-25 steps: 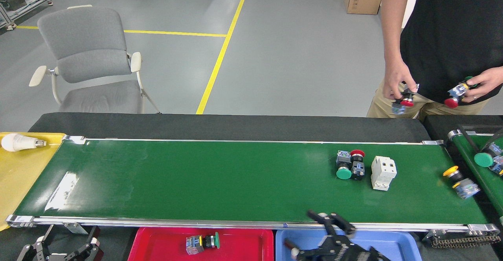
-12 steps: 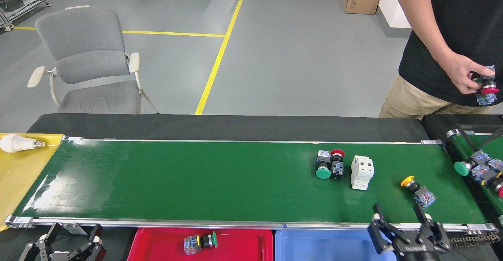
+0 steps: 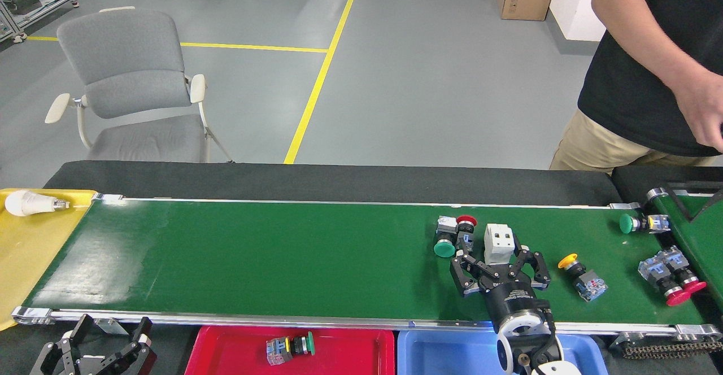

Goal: Pick switch part from conveyor to tray

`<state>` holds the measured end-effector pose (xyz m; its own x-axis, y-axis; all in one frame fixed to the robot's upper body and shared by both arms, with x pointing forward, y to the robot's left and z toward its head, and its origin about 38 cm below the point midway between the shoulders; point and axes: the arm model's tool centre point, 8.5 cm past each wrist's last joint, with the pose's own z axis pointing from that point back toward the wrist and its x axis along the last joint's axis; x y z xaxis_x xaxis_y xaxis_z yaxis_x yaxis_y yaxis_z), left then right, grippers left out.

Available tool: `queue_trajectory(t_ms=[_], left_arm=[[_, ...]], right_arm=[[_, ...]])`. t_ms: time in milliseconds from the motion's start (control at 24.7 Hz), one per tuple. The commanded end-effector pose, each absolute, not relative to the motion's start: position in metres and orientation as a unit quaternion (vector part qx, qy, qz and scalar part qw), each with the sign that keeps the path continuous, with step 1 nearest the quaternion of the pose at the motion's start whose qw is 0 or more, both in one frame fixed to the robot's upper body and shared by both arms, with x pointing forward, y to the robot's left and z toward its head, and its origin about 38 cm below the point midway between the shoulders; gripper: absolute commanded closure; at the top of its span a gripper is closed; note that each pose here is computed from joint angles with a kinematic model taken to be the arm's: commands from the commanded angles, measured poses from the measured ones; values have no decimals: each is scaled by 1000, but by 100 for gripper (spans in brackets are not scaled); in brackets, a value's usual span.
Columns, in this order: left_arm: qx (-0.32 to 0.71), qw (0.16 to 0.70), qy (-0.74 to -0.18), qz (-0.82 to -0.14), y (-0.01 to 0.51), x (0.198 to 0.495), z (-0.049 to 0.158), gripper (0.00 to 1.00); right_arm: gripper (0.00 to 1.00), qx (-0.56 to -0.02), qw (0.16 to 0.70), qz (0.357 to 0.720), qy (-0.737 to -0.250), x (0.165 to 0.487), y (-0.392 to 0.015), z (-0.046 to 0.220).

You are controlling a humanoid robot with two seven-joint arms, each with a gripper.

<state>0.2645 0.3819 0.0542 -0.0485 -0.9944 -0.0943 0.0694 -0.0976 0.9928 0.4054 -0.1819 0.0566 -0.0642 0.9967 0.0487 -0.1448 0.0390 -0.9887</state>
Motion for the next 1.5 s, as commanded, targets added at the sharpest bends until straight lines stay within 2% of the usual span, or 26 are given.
queue_trajectory(t_ms=[0,121,202,283,364,445,526,607,648,688,728,769,809,850,931,1052,1174,1295,1376,1457], left_arm=[[503,471,-469,-552,385,269,62,0],[501,473,-470,-551,386,271,60,0],[499,476,-469,-551,387,272,58,0],[500,477,-468,-551,388,271,58,0],[500,477,-467,-551,388,270,58,0],[500,478,-466,-551,389,269,58,0],[501,479,-465,-550,389,267,57,0],[502,483,-462,-549,391,263,56,0],[502,483,-462,-549,391,263,56,0],[502,483,-462,-549,391,263,56,0],[501,483,-462,-550,390,263,56,0],[500,483,-462,-550,390,263,55,0],[498,483,-463,-551,389,264,54,0],[496,484,-463,-552,388,264,53,0],[496,482,-465,-553,386,265,54,0],[488,465,-483,-559,368,275,59,0],[473,420,-519,-575,325,291,73,0],[464,379,-530,-601,272,312,76,0],[467,360,-533,-607,238,326,78,0],[464,356,-525,-619,206,339,72,0]], right_arm=[[68,-440,524,540,-491,412,-185,63],[88,-438,518,547,-490,411,-188,61],[91,-428,507,553,-504,411,-182,65],[92,-427,498,551,-516,409,-178,71],[92,-428,474,542,-547,403,-180,91],[92,-418,447,537,-580,382,-199,108],[91,-379,417,542,-623,347,-226,116],[91,-326,389,567,-649,317,-256,105],[87,-310,375,579,-654,301,-273,101],[85,-286,368,598,-652,271,-289,87],[81,-290,386,600,-638,252,-308,79],[71,-297,418,596,-618,231,-325,69],[46,-301,444,588,-606,217,-333,61],[2,-300,466,574,-602,205,-333,53],[0,-299,487,552,-607,199,-323,45],[0,-308,483,541,-616,208,-316,50],[0,-374,519,514,-572,242,-323,55],[0,-396,538,491,-559,259,-316,57],[0,-400,532,493,-561,273,-310,64],[0,-393,517,513,-561,290,-291,69]])
